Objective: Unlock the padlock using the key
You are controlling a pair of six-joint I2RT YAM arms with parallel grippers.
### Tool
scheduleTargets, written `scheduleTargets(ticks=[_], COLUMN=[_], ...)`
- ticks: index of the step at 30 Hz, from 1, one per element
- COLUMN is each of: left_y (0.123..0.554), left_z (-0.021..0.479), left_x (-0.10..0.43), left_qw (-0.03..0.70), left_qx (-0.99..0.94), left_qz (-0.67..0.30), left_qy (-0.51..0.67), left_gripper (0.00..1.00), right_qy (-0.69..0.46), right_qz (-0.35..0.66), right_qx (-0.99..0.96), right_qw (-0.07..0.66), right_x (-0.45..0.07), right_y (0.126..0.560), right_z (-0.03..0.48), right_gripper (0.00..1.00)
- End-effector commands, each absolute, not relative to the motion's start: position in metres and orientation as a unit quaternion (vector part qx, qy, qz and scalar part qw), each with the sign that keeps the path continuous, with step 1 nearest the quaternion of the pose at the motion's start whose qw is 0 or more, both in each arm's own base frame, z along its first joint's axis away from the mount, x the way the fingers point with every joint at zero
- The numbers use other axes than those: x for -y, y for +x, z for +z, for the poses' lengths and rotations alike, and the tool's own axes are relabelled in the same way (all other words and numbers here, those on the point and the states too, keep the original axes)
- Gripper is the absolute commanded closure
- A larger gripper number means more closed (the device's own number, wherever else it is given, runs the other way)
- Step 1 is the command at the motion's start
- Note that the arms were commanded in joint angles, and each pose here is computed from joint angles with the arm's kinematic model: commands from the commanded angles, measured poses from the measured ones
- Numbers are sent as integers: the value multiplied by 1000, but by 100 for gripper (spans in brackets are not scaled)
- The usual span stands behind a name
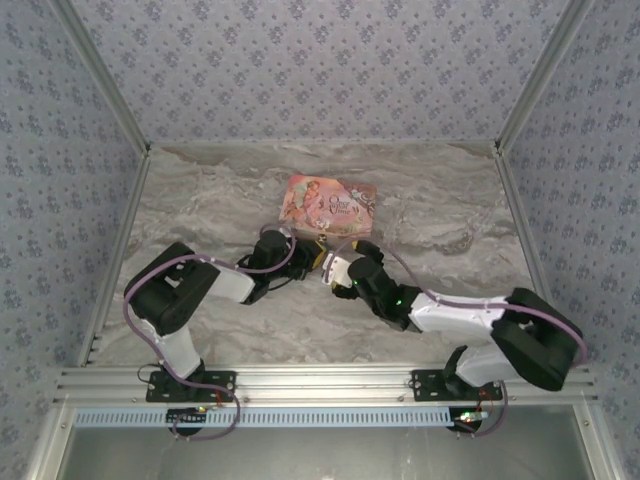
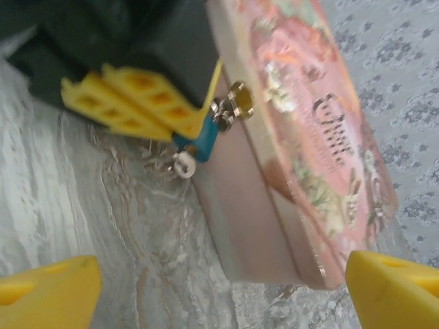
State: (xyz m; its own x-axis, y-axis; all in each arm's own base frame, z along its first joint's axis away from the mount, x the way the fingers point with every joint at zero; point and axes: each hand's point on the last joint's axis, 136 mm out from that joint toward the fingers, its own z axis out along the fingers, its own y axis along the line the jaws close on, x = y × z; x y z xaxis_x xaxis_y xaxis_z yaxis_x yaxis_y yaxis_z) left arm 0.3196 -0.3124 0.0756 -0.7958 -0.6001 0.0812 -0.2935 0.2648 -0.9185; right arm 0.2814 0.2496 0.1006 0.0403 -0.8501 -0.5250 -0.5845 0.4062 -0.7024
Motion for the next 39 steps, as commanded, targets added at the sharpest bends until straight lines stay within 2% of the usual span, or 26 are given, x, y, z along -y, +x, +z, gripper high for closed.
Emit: scheduleTargets(ticks=[1,7,13,18,28,39], left_y=[325,326,327,328,327,327], left_z=[85,86,89,91,90,90], left_x=[313,314,315,316,316,316], left_qw=[149,147,147,148,146,145], left_qx=[-778,-776,-773,-771,-771,-770], left_qz=[-539,-541,-545,-547,-548,-549], left_qy=[-287,-290,-289,-290,-291,-292], left_gripper=[87,87,87,87,88,88], right_qy=[-536,-533,-523,-518,-505,-493], right_qz=[-178,-162,-144,-124,-117,-120], right_qx=[-641,-644,-655,-663,-667,-672], right_qw=[520,524,525,525,535,539], right_x=[-258,-274,-276,-277,-287,-289], right_y=[294,306,315,317,328,335], right_z=[106,92,88,84,84,82], right_gripper=[14,34,48,54,57,81])
